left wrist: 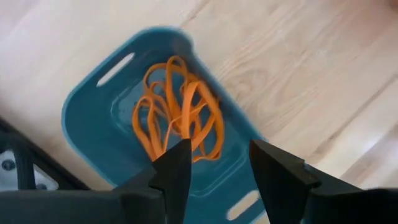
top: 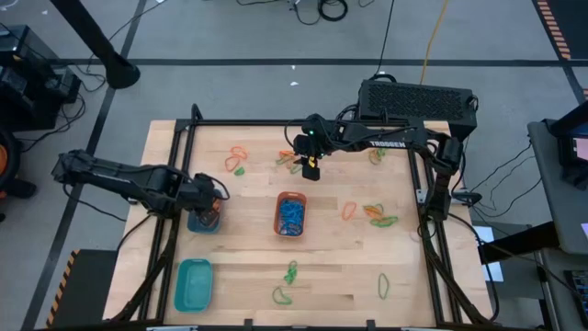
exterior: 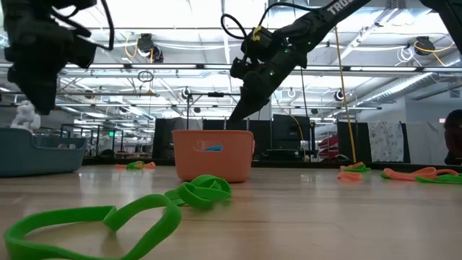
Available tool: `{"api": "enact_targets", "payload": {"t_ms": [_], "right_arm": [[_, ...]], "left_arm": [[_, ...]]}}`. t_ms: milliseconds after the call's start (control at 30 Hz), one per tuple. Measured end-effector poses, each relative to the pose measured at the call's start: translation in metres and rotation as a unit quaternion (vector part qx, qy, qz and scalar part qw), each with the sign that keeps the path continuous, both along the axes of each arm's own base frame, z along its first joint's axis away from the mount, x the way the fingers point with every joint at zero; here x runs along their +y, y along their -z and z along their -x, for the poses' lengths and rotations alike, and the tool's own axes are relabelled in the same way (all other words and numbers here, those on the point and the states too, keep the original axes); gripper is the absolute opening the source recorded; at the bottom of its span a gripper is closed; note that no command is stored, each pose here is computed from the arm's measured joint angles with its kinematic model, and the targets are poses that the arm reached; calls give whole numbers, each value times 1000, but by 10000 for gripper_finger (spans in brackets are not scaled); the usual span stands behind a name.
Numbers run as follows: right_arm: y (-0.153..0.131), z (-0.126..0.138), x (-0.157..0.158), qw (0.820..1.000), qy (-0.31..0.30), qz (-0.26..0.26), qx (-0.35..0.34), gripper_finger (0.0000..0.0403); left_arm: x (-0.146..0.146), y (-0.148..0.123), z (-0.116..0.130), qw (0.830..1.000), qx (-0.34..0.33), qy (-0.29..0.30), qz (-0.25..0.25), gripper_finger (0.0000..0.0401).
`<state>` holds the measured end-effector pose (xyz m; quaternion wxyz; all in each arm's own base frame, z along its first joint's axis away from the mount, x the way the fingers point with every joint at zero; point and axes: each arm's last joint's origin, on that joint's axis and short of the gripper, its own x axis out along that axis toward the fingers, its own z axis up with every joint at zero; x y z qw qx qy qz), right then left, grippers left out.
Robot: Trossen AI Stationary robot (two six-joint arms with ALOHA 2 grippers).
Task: Sort rubber bands into baskets
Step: Put the orange rubber band into the blue bin
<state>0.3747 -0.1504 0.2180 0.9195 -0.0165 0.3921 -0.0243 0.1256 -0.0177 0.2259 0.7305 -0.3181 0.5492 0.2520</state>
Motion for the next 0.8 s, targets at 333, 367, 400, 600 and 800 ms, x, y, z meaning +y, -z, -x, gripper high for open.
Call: {"api": "enact_targets", "payload": {"t_ms": [333,367,400,600,800], "right_arm": [[1,1,0,1000,0,-1,4,125],[1,1,0,1000,0,-3,8,125],[2,2,1,1000,1,-5,13,125],[5,5,1,999,2,-13,37,125],[10,11,4,997,2,-29,73,125]], "left_arm": [[25,-26,-18,987,-77,23,-138,169],[31,-25,-22,986,-78,24,-148,169],[39,-24,-26,985,-76,24,-155,169],[95,-8,-50,982,-58,30,-177,169],[155,15,-59,980,-57,5,-192,169]]}}
